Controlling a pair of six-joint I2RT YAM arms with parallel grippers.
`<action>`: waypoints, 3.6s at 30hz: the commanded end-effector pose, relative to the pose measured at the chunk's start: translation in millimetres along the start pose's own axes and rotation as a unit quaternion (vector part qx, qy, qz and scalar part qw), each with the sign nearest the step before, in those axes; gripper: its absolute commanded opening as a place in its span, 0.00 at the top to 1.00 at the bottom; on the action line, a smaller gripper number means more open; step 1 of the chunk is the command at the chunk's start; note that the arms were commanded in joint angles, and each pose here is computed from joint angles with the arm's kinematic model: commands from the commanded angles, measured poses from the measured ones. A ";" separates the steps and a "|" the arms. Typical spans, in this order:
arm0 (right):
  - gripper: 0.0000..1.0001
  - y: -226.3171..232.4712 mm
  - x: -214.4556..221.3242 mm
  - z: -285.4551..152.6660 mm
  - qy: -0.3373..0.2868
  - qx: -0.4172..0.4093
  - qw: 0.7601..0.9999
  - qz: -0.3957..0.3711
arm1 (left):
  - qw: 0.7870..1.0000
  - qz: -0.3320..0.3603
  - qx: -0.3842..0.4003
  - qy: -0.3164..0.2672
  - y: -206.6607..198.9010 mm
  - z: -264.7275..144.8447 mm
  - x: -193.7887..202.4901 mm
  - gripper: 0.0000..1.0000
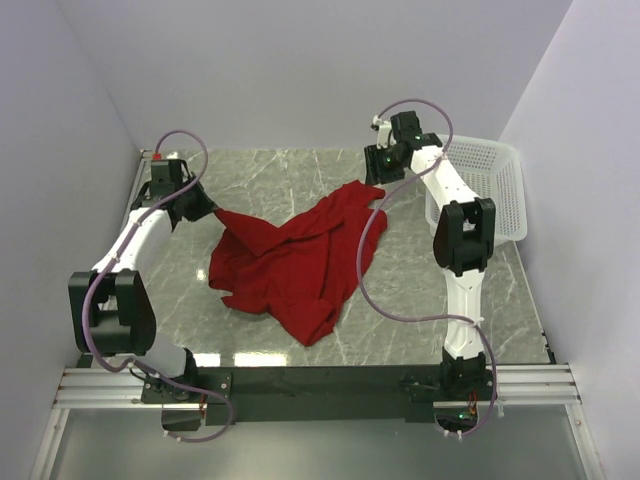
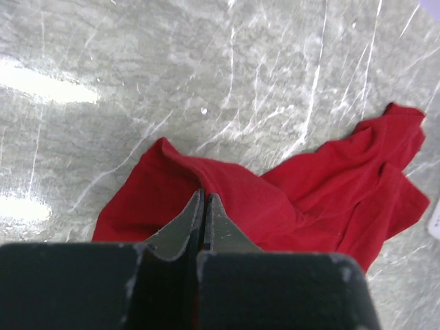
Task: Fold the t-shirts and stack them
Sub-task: Flatten the tshirt out
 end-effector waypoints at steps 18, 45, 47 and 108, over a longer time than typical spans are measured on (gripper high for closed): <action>0.42 -16.6 1.7 8.9 0.006 -0.033 0.999 0.009 | 0.984 -0.071 0.064 -0.152 -8.4 -79.2 -80.4 0.99; 0.42 2.8 8.9 13.5 0.029 -0.095 0.993 -0.061 | 0.966 -0.086 0.074 -0.234 -2.1 -146.6 -127.6 0.99; 0.42 3.4 11.7 19.8 0.035 -0.081 0.993 -0.077 | 0.965 -0.088 0.071 -0.236 3.3 -147.7 -130.6 0.99; 1.00 38.5 24.4 -61.7 -0.011 -0.047 0.976 -0.212 | 0.975 -0.091 0.054 -0.195 20.2 -120.4 -103.4 0.99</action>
Point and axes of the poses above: each gripper's point midway between its finger pads, its own z axis out along the fingers, its own y axis along the line the jaws close on, x = y × z, the point moved 5 cm from there along -z, back along the fingers, and after that the axes turned 9 degrees about z, right-handed, at the moved point
